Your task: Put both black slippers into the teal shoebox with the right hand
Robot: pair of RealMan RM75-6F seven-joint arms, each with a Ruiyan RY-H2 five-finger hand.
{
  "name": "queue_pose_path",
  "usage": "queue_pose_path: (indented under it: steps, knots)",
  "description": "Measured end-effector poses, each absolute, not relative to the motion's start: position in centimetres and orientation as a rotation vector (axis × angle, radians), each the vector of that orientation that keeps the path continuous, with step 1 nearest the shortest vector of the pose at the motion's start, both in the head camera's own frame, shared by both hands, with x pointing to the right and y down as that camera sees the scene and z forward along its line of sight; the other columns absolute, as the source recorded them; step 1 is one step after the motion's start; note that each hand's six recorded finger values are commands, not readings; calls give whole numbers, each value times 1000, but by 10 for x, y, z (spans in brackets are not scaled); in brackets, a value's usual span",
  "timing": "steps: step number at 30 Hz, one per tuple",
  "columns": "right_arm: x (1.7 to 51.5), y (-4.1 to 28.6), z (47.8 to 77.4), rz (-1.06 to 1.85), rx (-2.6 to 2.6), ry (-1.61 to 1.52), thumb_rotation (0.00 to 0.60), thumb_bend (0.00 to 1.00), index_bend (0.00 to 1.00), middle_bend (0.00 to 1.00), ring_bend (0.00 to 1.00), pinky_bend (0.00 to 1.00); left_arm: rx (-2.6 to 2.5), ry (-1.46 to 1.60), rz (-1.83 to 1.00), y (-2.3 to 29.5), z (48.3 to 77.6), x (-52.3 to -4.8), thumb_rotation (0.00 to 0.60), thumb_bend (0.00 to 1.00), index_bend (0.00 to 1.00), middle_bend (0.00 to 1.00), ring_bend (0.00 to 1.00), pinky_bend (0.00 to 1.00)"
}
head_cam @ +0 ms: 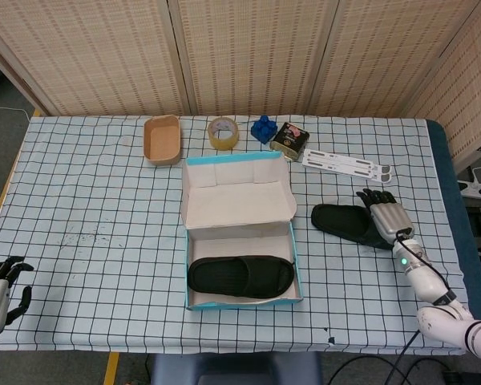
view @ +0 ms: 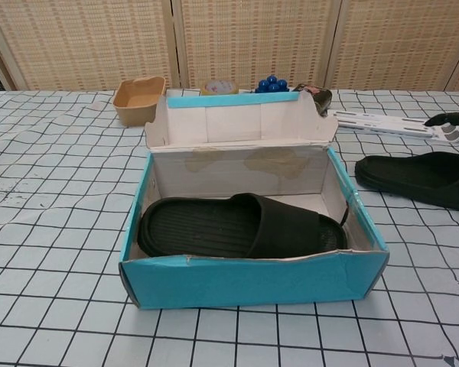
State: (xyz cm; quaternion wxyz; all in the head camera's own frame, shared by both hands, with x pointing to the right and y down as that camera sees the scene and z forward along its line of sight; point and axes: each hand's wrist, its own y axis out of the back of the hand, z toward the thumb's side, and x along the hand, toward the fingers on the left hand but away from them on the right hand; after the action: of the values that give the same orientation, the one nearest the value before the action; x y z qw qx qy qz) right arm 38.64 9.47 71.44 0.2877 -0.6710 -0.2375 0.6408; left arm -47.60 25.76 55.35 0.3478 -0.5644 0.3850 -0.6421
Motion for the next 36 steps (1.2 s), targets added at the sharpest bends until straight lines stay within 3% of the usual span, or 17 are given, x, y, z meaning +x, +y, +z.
queue_pose_path:
  steps: [36]
  knots:
    - [371, 104, 756, 1722, -1837, -639, 600, 0, 25, 0, 0, 0, -1472, 990, -1667, 258, 555, -476, 600, 489, 350, 219, 245, 479]
